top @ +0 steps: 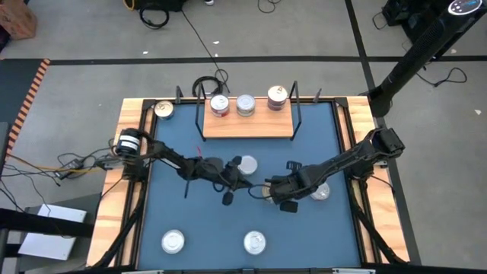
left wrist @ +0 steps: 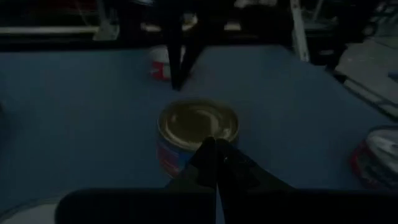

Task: Stack canned seafood by type on shelf
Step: Put the blue tuna can on the shelf aligned with the stacked blue tuna cans

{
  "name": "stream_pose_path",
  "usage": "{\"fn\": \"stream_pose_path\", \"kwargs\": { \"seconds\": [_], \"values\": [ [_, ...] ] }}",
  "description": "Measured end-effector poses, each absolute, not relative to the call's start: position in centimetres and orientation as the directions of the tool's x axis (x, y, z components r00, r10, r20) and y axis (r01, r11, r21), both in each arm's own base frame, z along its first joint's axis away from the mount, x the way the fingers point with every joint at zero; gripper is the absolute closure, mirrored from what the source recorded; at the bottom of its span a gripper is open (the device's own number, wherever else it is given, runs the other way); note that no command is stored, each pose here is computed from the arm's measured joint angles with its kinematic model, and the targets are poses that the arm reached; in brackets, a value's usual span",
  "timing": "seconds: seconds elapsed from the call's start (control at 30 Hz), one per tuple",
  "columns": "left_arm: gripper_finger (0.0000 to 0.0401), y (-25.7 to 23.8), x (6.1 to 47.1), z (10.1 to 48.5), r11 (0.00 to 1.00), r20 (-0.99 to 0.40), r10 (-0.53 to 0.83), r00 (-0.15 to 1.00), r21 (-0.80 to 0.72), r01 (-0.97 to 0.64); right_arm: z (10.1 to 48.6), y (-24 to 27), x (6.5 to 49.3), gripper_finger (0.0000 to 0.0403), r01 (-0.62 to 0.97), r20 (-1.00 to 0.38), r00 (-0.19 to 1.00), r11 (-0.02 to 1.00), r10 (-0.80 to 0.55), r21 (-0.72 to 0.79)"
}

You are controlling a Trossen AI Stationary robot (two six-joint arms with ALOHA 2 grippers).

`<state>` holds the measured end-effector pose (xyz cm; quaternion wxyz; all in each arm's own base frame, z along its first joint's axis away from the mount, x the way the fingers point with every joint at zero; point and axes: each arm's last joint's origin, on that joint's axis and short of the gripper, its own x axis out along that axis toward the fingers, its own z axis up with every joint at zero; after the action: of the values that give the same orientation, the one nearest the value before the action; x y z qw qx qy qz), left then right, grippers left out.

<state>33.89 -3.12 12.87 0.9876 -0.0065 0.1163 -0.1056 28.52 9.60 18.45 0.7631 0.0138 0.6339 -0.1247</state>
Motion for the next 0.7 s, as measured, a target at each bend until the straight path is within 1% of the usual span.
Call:
{"fn": "stream_pose_path", "kwargs": {
  "seconds": [0.1, 0.27, 0.33, 0.47, 0.7],
  "values": [
    [0.0396, -3.3, 34.4, 12.4, 0.984, -0.269, -0.175, 0.947, -0.03, 0.173, 18.5, 9.8, 28.5, 0.0394, 0.201, -0.972, 0.166, 0.971, -0.165, -0.131],
    [0.0396, -3.2, 34.6, 11.2, 0.991, -0.349, -0.131, 0.928, -0.022, 0.132, 17.4, 10.2, 28.1, 0.0396, 0.185, -0.985, 0.156, 0.982, -0.073, -0.044],
    [0.0396, -3.2, 34.6, 10.9, 0.991, -0.353, -0.131, 0.927, -0.021, 0.132, 16.5, 10.5, 28.1, 0.0397, 0.173, -0.98, 0.196, 0.985, -0.036, -0.001],
    [0.0396, -3.3, 34.6, 10.2, 0.991, -0.371, -0.131, 0.92, -0.011, 0.136, 15.1, 10.4, 28.0, 0.0395, 0.171, -0.963, 0.269, 0.985, -0.023, 0.024],
    [0.0396, -3.1, 35.2, 9.9, 0.993, -0.379, -0.103, 0.919, 0.011, 0.115, 14.5, 9.4, 29.1, 0.0395, 0.168, -0.919, 0.394, 0.984, -0.012, 0.059]
  ]
}}
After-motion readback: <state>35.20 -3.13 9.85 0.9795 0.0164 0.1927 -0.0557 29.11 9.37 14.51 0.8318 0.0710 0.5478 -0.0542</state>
